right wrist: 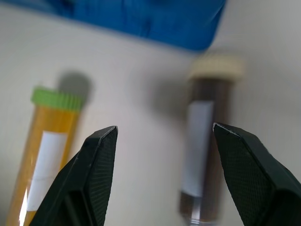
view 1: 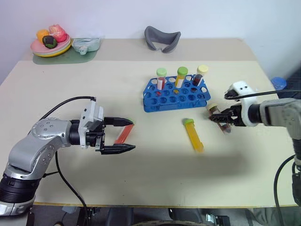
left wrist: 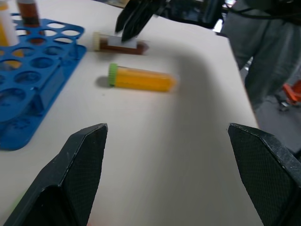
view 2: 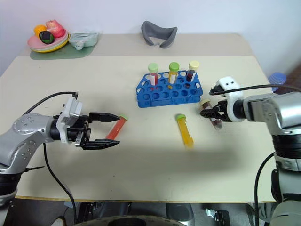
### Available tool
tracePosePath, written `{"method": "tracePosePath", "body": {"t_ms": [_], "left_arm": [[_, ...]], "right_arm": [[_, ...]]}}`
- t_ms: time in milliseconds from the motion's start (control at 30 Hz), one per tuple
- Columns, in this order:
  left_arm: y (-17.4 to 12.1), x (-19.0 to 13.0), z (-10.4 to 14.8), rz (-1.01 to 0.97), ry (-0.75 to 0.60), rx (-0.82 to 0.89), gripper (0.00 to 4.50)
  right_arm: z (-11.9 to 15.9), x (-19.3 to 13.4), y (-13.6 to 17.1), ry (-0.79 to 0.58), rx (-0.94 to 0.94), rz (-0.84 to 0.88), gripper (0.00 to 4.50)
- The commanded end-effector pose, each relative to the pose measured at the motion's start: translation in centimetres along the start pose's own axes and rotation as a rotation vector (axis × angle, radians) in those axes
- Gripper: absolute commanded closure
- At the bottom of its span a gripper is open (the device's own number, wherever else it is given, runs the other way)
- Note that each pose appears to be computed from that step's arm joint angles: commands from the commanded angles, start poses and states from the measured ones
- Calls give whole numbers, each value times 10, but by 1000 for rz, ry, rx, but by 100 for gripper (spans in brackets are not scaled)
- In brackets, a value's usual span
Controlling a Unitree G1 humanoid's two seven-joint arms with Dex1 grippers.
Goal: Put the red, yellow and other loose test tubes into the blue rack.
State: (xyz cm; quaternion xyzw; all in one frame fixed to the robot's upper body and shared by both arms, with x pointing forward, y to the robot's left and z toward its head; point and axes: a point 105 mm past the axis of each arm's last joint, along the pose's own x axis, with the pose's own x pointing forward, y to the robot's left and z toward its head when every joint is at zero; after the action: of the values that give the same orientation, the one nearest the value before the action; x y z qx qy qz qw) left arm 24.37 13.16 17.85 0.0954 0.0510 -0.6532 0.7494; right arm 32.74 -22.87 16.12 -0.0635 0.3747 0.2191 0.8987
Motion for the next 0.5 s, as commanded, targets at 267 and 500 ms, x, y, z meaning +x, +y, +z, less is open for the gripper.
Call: {"method": "tracePosePath", "body": {"t_ms": [267, 500], "left_arm": [[-1, 2, 8, -20, 0, 77, 33], [-2, 3, 7, -9, -1, 73, 33]], "right_arm": [[8, 9, -11, 18, -16, -62, 120], [12, 20, -26, 28, -32, -103, 120]]}}
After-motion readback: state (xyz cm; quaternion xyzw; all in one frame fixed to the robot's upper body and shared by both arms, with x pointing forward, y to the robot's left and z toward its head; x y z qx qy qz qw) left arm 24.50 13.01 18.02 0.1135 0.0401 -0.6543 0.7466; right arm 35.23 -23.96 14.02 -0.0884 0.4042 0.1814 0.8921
